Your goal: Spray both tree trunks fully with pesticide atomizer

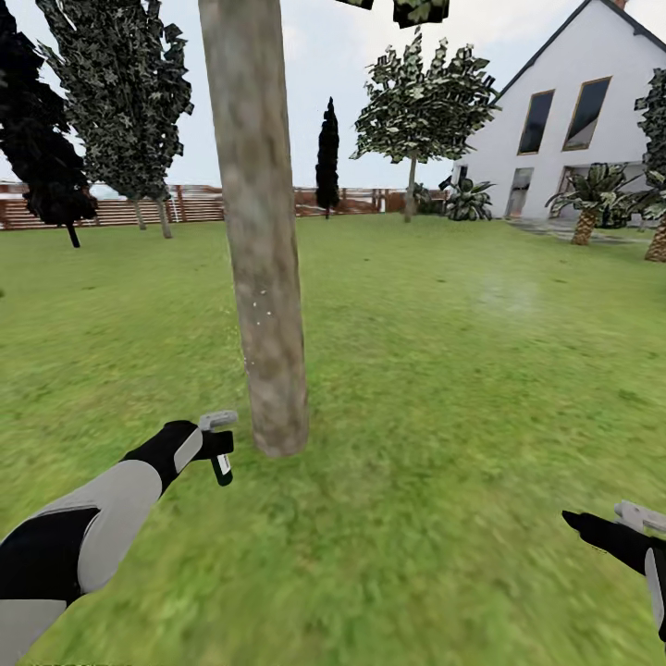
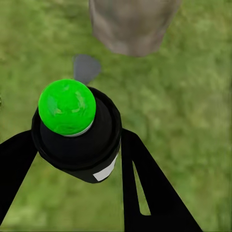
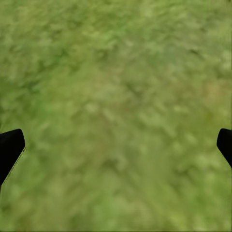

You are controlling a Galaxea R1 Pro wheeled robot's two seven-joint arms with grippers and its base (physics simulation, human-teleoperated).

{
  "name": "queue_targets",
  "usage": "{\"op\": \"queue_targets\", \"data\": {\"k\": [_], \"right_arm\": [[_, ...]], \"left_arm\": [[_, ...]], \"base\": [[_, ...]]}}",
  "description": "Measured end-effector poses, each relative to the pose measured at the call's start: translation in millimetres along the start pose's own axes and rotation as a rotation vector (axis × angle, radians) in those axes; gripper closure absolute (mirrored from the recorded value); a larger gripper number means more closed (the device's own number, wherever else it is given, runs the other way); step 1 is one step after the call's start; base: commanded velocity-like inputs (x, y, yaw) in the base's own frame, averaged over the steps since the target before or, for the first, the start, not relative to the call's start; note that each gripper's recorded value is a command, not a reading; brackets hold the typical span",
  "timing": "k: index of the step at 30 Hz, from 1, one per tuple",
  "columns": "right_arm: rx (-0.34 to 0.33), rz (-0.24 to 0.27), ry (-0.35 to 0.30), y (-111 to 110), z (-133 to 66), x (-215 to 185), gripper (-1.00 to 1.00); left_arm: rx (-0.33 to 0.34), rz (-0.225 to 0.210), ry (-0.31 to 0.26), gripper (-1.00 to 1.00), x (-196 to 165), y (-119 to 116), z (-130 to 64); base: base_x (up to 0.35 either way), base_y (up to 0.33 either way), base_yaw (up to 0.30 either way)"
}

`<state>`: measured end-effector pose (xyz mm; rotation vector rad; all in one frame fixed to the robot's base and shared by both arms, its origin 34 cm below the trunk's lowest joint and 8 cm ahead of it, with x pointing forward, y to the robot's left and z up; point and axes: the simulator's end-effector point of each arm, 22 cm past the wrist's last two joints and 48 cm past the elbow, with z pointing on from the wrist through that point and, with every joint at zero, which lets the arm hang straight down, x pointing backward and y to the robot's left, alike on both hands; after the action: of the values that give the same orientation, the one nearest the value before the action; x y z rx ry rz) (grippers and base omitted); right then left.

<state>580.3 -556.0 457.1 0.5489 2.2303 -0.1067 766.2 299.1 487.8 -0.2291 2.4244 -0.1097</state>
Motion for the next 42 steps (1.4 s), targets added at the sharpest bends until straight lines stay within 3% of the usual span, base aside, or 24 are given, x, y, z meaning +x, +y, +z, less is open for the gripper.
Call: {"op": "queue_targets", "data": {"k": [42], "right_arm": [[0.0, 0.0, 0.0, -0.1, 0.2, 0.1, -1.0]], "left_arm": [[0.0, 0.0, 0.001, 1.0, 0.5, 0.2, 0.4]], "base": [[0.08, -0.312, 0.178]]}}
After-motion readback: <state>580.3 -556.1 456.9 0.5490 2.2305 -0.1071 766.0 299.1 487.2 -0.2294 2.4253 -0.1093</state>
